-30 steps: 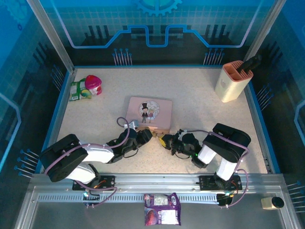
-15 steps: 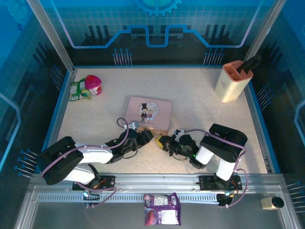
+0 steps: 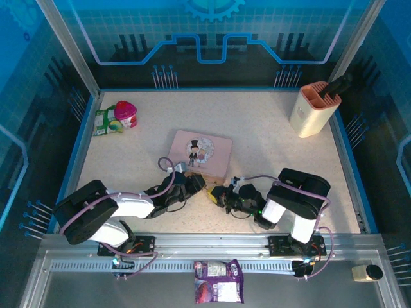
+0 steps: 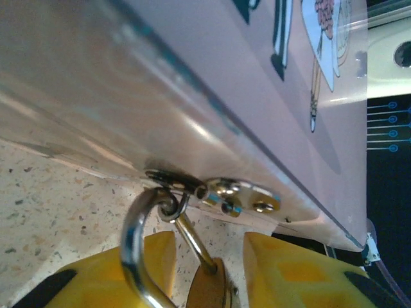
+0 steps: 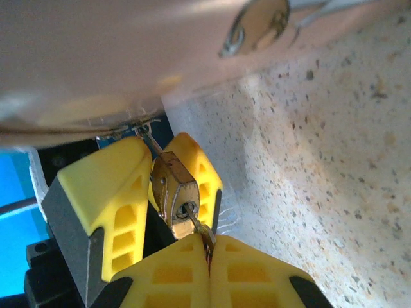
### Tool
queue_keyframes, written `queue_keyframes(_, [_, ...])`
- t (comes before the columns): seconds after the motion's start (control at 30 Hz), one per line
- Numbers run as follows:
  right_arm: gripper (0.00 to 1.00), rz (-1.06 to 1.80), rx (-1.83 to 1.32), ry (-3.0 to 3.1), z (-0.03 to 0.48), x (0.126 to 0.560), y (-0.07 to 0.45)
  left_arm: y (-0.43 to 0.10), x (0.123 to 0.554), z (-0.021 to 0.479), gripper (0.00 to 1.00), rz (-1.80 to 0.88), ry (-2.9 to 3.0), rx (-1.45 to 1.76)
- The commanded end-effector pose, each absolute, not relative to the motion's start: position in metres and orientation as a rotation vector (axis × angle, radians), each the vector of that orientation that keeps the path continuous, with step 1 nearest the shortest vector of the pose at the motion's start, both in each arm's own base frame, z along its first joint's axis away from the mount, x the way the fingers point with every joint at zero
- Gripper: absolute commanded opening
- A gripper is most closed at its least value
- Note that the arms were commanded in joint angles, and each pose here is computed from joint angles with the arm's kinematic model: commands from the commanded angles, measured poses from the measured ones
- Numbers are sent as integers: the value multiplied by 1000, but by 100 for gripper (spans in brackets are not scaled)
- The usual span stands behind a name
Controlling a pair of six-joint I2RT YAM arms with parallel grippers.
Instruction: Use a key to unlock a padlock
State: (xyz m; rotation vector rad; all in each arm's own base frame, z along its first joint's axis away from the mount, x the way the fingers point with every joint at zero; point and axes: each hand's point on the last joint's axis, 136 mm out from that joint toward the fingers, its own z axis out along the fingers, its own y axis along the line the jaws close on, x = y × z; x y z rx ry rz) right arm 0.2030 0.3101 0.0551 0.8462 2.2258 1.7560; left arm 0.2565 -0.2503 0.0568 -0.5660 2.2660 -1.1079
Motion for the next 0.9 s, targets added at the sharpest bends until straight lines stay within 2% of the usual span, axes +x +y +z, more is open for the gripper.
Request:
queue_keyframes(0.0, [0, 1796, 785, 2186, 66, 204, 318, -260, 266, 73, 28, -1170, 2219, -550])
queue_keyframes(0.23, [0, 1764, 798, 2173, 63, 209, 309, -260, 264, 75, 17, -1205, 2198, -548])
queue_keyframes(0.63, [0, 1838, 806, 2077, 91, 224, 308, -277, 263, 98, 7, -1388, 2069, -468])
queue_keyframes(0.87, [0, 1833, 672, 2027, 108, 234, 307, -282, 262, 116, 3, -1463, 2011, -441])
